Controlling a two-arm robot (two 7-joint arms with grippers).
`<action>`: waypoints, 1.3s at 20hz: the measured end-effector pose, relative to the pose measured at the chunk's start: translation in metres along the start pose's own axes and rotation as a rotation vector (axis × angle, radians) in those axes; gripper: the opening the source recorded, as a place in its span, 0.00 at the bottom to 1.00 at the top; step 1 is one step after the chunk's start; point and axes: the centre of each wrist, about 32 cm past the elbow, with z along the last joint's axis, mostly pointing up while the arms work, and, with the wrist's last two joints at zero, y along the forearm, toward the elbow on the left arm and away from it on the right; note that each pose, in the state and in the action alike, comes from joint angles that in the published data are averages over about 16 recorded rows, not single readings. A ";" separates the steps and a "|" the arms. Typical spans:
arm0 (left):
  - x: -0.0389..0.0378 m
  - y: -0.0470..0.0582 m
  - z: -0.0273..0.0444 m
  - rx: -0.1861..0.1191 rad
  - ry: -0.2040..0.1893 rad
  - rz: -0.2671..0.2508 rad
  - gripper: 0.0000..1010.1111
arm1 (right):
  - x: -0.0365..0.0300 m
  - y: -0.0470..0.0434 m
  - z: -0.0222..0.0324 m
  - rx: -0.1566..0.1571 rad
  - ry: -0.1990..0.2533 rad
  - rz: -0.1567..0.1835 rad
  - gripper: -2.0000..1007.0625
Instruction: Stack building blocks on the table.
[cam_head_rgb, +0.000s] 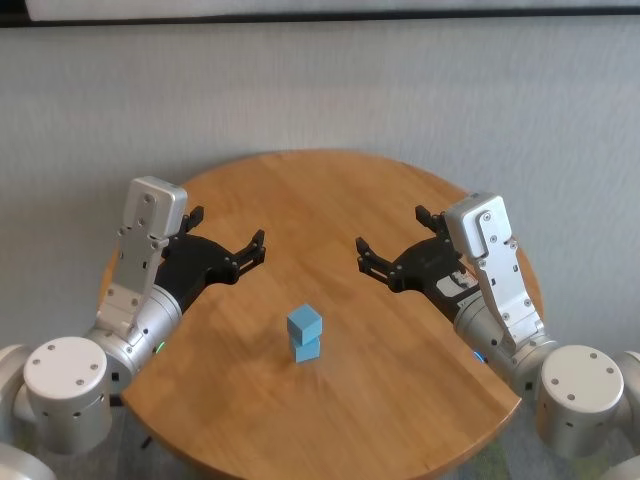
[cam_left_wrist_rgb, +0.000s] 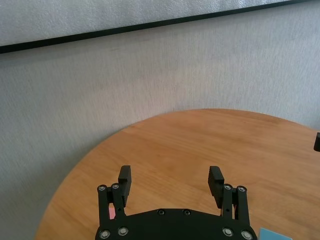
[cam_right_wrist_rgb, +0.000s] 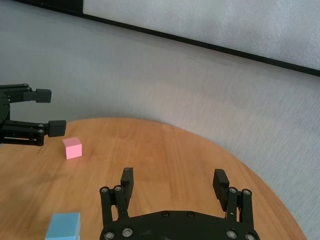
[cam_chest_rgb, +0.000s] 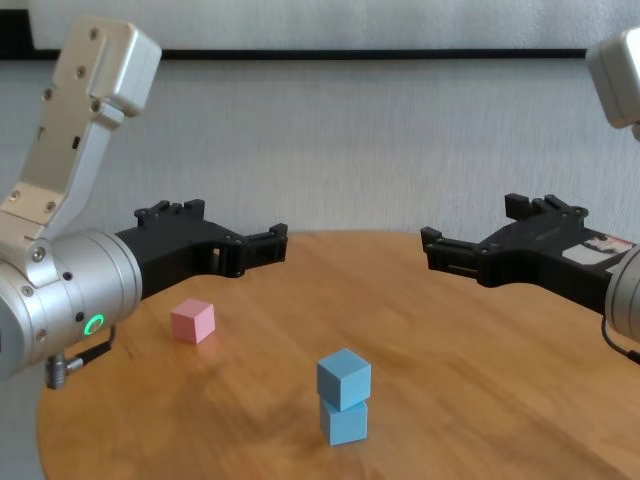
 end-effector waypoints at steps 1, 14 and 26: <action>0.0003 0.000 -0.0003 0.001 0.002 -0.002 0.99 | -0.0001 0.0000 0.0000 0.000 0.000 0.000 1.00; 0.0257 0.009 -0.0162 0.066 -0.001 -0.002 0.99 | -0.0003 -0.0002 0.0003 0.000 -0.001 -0.003 1.00; 0.0670 0.004 -0.0540 0.096 0.007 -0.031 0.99 | -0.0005 -0.0003 0.0004 0.001 -0.001 -0.004 1.00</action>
